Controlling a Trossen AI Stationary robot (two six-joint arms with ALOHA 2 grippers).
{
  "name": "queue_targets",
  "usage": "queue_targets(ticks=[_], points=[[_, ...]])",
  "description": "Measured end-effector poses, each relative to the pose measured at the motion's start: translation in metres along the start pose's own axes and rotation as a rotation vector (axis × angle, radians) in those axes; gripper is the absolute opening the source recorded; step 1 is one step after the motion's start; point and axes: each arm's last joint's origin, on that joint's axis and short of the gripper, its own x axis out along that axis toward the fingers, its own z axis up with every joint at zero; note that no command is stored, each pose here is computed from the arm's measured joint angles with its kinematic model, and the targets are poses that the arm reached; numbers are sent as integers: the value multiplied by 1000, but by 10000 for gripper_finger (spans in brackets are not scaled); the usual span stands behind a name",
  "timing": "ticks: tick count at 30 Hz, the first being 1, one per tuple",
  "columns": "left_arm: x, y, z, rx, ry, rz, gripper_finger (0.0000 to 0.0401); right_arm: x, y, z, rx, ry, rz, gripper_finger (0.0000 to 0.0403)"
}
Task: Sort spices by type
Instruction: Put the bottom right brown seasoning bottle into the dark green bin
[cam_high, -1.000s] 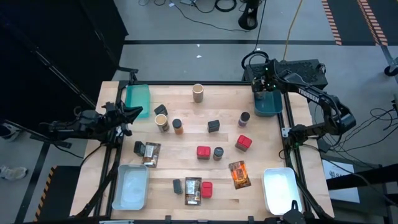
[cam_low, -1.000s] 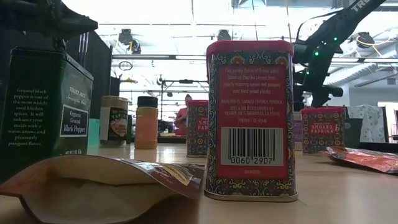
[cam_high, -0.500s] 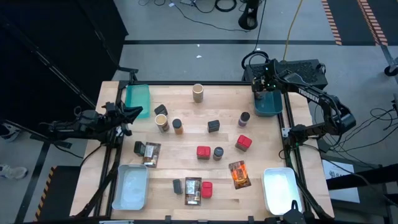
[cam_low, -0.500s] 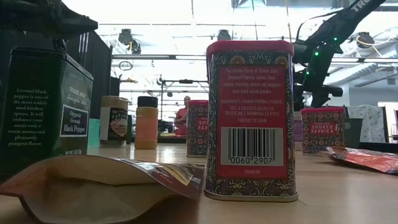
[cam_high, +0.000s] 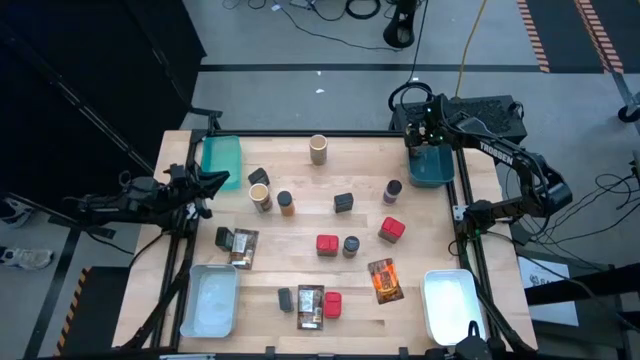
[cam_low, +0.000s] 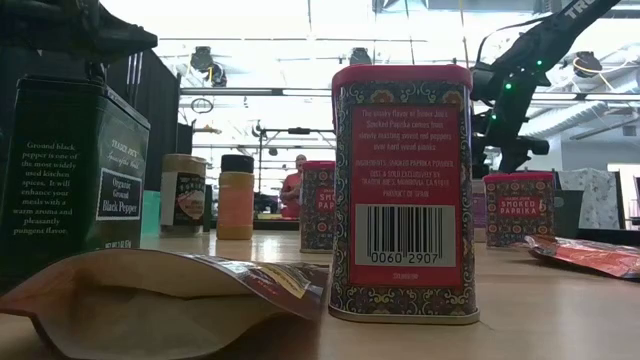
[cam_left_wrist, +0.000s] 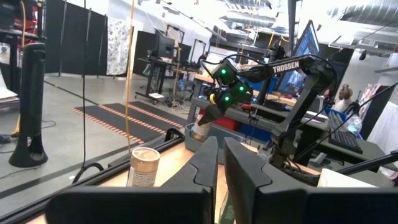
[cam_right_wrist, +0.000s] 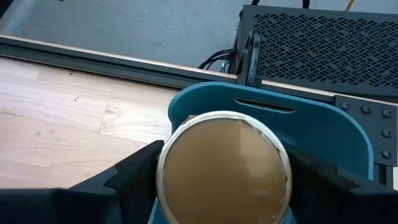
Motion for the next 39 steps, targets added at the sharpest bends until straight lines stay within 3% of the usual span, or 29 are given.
queue_targets(ticks=[39], points=[[0,0,0,-2,0,0,29,0,0,0,11,0,-2,288]])
